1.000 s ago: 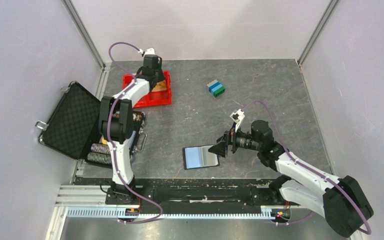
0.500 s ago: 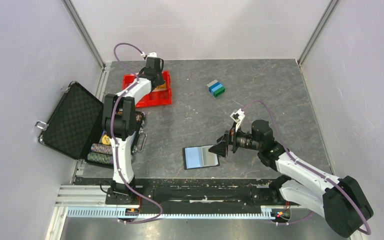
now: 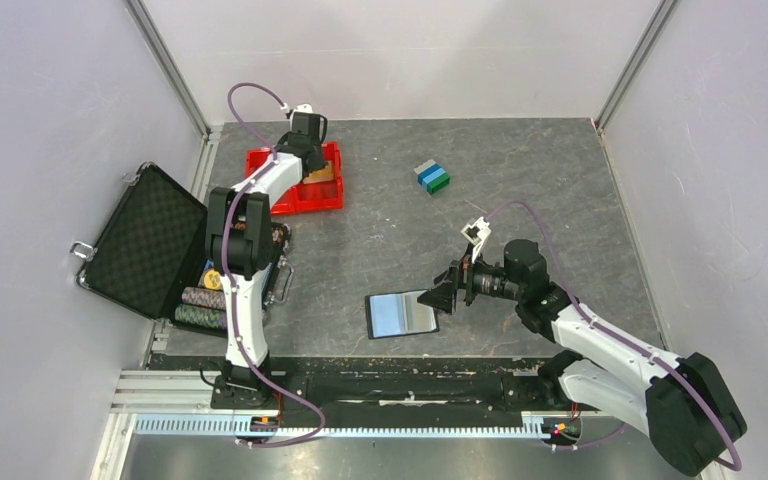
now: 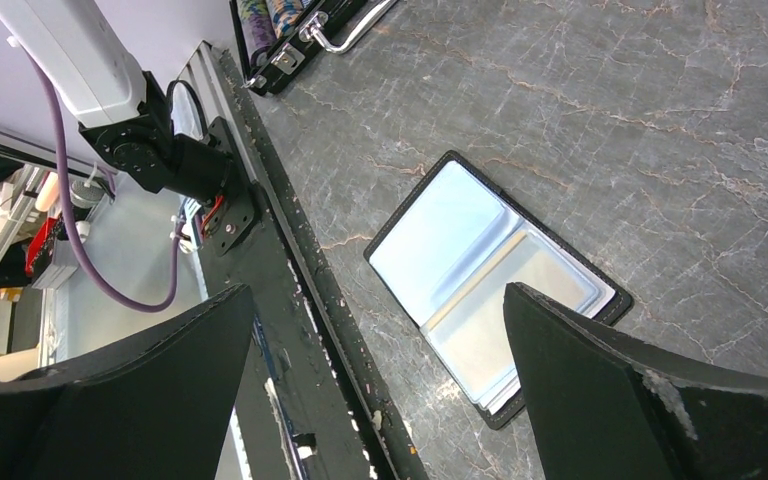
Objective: Take the credit cards out of the card holder
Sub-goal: Place the credit card in the storage box, then remove the credit card from the card holder.
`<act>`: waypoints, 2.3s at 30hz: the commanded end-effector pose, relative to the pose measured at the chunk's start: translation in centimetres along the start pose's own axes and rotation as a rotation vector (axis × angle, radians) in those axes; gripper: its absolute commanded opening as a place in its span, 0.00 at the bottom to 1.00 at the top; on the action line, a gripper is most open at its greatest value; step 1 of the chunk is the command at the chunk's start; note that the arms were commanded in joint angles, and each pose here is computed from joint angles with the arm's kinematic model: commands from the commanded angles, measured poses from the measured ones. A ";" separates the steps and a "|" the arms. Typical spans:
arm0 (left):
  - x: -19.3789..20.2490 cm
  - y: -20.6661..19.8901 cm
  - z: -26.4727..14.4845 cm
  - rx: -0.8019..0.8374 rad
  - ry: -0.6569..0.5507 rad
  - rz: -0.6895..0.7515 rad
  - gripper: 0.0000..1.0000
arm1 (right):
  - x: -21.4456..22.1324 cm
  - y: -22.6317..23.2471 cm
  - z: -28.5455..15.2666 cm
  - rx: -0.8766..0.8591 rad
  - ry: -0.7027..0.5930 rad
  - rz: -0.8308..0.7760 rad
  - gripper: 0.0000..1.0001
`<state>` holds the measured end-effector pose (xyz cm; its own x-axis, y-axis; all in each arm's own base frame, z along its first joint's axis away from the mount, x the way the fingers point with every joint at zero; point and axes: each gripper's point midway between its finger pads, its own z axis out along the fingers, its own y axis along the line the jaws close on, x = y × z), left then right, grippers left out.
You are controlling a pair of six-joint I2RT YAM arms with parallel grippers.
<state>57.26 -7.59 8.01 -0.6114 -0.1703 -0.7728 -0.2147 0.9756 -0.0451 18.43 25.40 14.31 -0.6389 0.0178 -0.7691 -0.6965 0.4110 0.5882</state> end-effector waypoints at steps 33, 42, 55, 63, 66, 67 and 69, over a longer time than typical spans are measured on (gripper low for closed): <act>19.4 -6.4 -31.3 0.784 0.461 -0.132 0.38 | 5.6 -1.4 1.3 0.196 -0.001 0.152 0.60; 23.3 -7.7 -31.5 0.863 0.509 -0.172 0.33 | 6.7 -2.9 2.2 0.270 0.011 0.188 0.55; 27.8 -7.5 -29.5 0.789 0.585 -0.163 0.29 | 7.2 -4.3 2.7 0.338 0.016 0.232 0.56; 30.3 -6.7 -28.3 0.720 0.636 -0.133 0.27 | 8.5 -4.7 3.0 0.337 0.052 0.266 0.54; 30.7 -6.4 -28.1 0.707 0.642 -0.127 0.27 | 8.7 -4.8 3.0 0.343 0.054 0.271 0.54; 30.8 -6.4 -28.1 0.706 0.641 -0.125 0.27 | 8.8 -4.8 3.0 0.342 0.056 0.273 0.54; 31.0 -6.3 -28.0 0.700 0.645 -0.120 0.27 | 8.7 -4.7 3.2 0.336 0.057 0.278 0.54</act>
<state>17.69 -22.54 2.07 -0.9684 -0.0868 -0.2339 0.0815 0.7758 -0.6256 16.85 25.79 3.35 -0.8184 0.1069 -0.5646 -0.3463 0.6924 0.6330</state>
